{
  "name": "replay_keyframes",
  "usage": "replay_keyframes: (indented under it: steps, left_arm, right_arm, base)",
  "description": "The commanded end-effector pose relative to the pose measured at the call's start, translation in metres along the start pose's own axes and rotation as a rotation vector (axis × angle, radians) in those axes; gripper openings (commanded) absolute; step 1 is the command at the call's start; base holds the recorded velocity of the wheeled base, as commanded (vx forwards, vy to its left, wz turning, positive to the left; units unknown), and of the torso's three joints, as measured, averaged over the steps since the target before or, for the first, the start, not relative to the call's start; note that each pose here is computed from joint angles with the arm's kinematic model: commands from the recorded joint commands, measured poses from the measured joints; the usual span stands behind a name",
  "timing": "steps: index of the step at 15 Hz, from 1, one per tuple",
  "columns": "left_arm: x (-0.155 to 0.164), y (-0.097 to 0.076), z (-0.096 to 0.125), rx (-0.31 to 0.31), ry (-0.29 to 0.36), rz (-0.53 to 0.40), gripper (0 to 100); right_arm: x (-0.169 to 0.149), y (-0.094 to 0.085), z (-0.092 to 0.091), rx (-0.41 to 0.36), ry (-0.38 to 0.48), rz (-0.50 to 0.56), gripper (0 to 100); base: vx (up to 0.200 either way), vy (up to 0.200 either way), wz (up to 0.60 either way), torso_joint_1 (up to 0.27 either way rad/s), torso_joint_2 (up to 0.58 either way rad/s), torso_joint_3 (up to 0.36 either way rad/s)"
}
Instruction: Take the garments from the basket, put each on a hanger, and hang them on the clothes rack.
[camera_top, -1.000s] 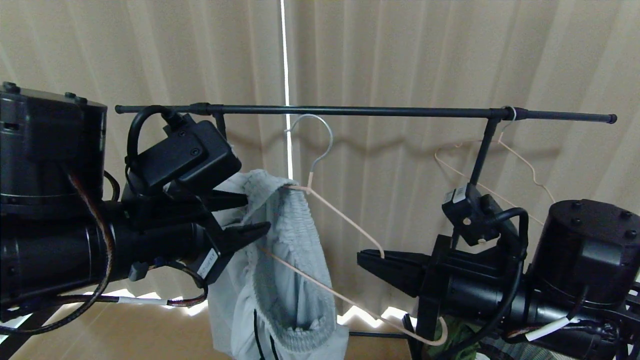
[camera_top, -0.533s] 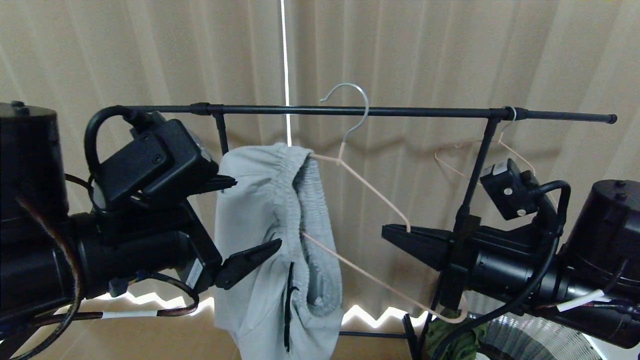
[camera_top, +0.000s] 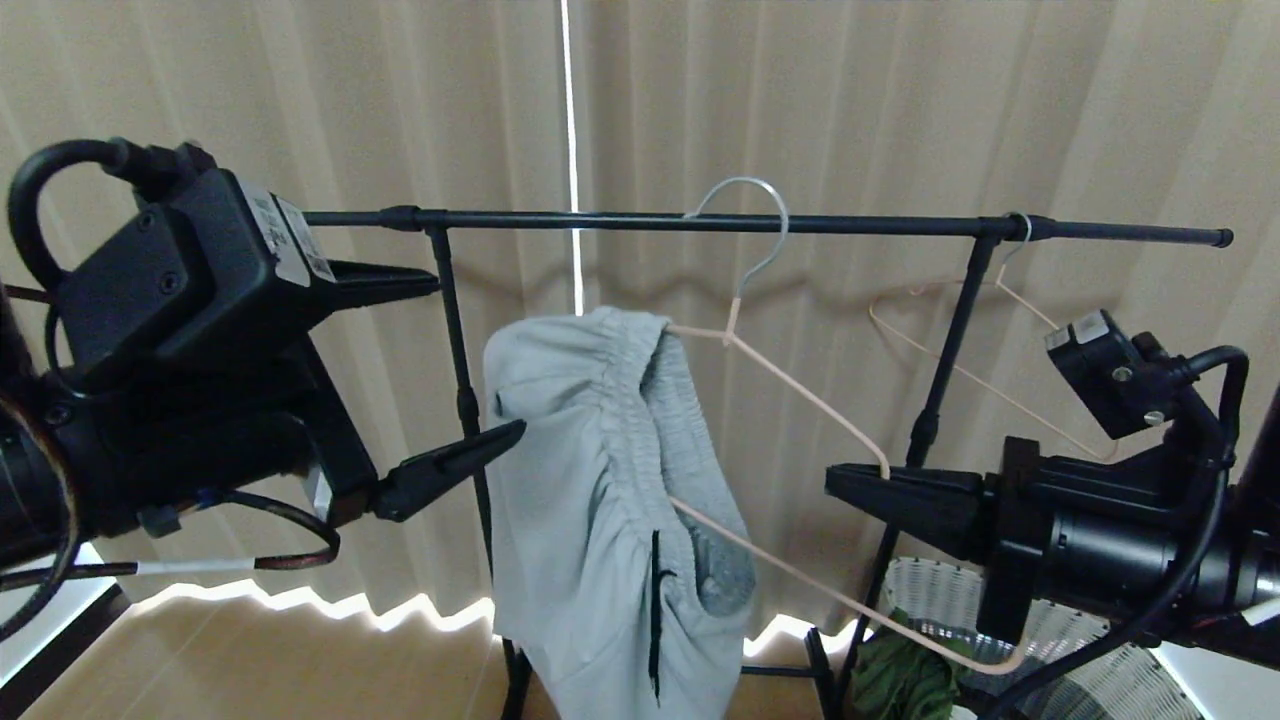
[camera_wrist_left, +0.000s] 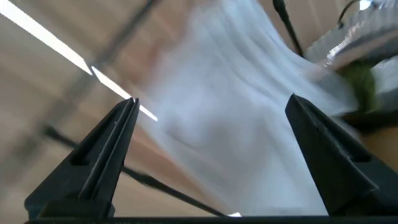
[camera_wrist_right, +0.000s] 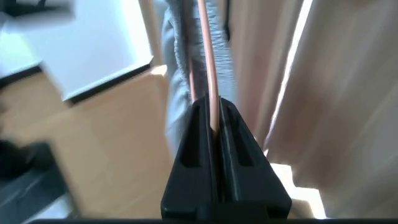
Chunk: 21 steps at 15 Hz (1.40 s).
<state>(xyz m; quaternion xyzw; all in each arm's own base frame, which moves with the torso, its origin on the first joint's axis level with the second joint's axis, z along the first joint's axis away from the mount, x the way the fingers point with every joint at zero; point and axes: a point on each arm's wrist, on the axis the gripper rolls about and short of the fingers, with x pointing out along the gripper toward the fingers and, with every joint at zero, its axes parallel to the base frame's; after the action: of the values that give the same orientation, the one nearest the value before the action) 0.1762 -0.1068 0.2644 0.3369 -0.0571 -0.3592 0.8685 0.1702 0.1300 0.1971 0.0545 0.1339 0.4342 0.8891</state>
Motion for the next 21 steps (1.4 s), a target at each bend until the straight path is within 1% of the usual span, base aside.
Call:
replay_keyframes:
  steps: [1, 2, 3, 5, 7, 10, 11, 12, 16, 19, 21]
  left_arm:
    - [0.007, 0.014, -0.003, 0.069, 0.005, 0.023, 100]
    - [0.011, 0.017, -0.004, 0.110, 0.012, 0.025, 100]
    - [0.014, 0.016, -0.006, 0.123, 0.014, 0.012, 100]
    - [0.020, 0.014, -0.010, 0.119, 0.016, -0.016, 100]
    - [0.028, 0.018, -0.009, 0.119, 0.016, -0.016, 100]
    - [0.039, 0.021, -0.010, 0.123, 0.021, -0.021, 100]
    - [0.039, 0.021, -0.010, 0.123, 0.021, -0.021, 100]
    - [0.042, 0.021, -0.011, 0.125, 0.022, -0.024, 100]
    - [0.043, 0.021, -0.011, 0.143, 0.022, -0.029, 100]
    - [0.042, 0.020, -0.010, 0.144, 0.019, -0.030, 100]
    - [0.042, 0.020, -0.010, 0.144, 0.004, -0.044, 100]
  right_arm:
    - [-0.009, 0.005, 0.009, -0.014, -0.040, 0.031, 0]
    - [-0.008, 0.005, 0.008, -0.015, -0.032, 0.053, 0]
    - [-0.006, 0.005, 0.009, -0.016, -0.030, 0.071, 0]
    - [-0.002, 0.004, 0.010, -0.015, -0.024, 0.080, 0]
    - [-0.001, 0.006, 0.009, -0.016, -0.019, 0.092, 0]
    - [0.000, 0.010, 0.007, -0.017, -0.002, 0.153, 0]
    - [0.000, 0.010, 0.007, -0.017, -0.002, 0.153, 0]
    - [0.001, 0.016, 0.006, -0.022, 0.004, 0.186, 0]
    - [0.002, 0.027, 0.002, -0.029, 0.023, 0.235, 0]
    - [0.003, 0.031, 0.001, -0.033, 0.030, 0.258, 0]
    - [0.003, 0.032, -0.001, -0.033, 0.039, 0.267, 0]
  base:
    - [0.000, 0.000, 0.00, 0.000, 0.00, 0.000]
    - [0.000, 0.000, 0.00, 0.000, 0.00, 0.000]
    - [0.000, 0.000, 0.00, 0.000, 0.00, 0.000]
    - [0.000, 0.000, 0.00, 0.000, 0.00, 0.000]
    - [0.000, 0.000, 0.00, 0.000, 0.00, 0.000]
    - [0.000, 0.000, 0.00, 0.000, 0.00, 0.000]
    - [0.000, 0.000, 0.00, 0.000, 0.00, 0.000]
    - [0.000, 0.000, 0.00, 0.000, 0.00, 0.000]
    - [0.000, 0.000, 0.00, 0.000, 0.00, 0.000]
    - [0.000, 0.000, 0.00, 0.000, 0.00, 0.000]
    - [0.000, 0.000, 0.00, 0.000, 0.00, 0.000]
